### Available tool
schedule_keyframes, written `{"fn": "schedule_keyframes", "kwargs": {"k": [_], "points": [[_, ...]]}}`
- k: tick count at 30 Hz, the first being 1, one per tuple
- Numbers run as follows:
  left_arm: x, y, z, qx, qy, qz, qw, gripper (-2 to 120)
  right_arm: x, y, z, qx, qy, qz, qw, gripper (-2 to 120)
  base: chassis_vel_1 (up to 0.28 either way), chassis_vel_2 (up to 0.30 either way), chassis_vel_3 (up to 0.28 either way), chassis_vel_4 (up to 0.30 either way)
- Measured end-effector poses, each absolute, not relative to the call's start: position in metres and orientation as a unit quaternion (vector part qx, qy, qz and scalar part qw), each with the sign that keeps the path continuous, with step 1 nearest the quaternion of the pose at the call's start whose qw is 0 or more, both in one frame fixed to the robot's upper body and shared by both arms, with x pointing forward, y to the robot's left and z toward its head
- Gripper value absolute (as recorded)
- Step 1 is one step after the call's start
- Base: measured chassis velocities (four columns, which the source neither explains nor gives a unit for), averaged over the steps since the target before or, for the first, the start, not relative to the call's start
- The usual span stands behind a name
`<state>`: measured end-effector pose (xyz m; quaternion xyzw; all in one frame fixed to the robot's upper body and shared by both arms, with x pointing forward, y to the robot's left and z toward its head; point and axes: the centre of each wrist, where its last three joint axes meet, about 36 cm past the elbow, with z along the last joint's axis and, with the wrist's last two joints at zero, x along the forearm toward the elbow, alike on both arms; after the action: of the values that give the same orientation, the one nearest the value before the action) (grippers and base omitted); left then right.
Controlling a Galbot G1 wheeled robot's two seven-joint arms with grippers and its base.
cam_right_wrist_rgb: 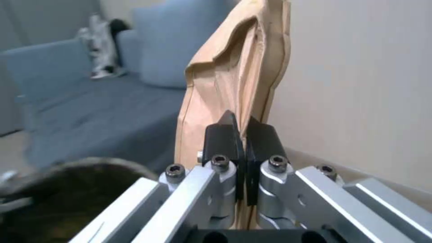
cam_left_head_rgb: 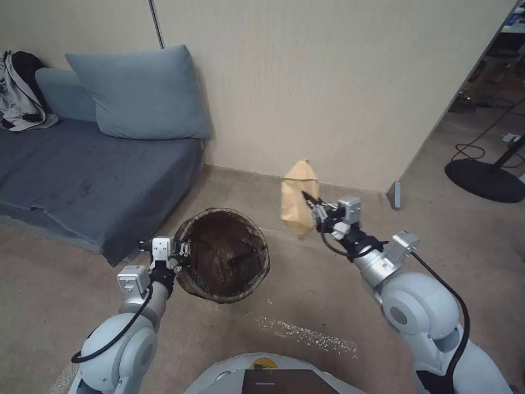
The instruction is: Pick up the trash bin, then pick up the garbage from the floor and place it into the trash bin.
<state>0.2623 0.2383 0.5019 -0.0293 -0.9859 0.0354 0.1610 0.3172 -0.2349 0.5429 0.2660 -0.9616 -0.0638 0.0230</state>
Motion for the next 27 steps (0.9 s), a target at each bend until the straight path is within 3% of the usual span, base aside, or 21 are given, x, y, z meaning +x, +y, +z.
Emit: {"fn": "schedule_keyframes", "kwargs": {"k": [14,22,24,27], "points": [[0.275,0.235,0.487,-0.032,-0.984,0.041,0.171,7,0.336,-0.151,0.489,0.359,-0.924,-0.084,0.098,0,0.0,0.0,0.0,0.0],[0.276,0.234,0.487,-0.032,-0.984,0.046,0.168,7,0.338,-0.131,0.485,0.378,-0.917,-0.075,0.104,-1,0.0,0.0,0.0,0.0],[0.276,0.234,0.488,-0.032,-0.984,0.046,0.167,7,0.338,-0.13,0.485,0.381,-0.915,-0.071,0.109,3,0.0,0.0,0.0,0.0],[0.273,0.233,0.492,-0.031,-0.985,0.049,0.164,7,0.335,-0.126,0.486,0.387,-0.913,-0.059,0.119,18,0.0,0.0,0.0,0.0]]}}
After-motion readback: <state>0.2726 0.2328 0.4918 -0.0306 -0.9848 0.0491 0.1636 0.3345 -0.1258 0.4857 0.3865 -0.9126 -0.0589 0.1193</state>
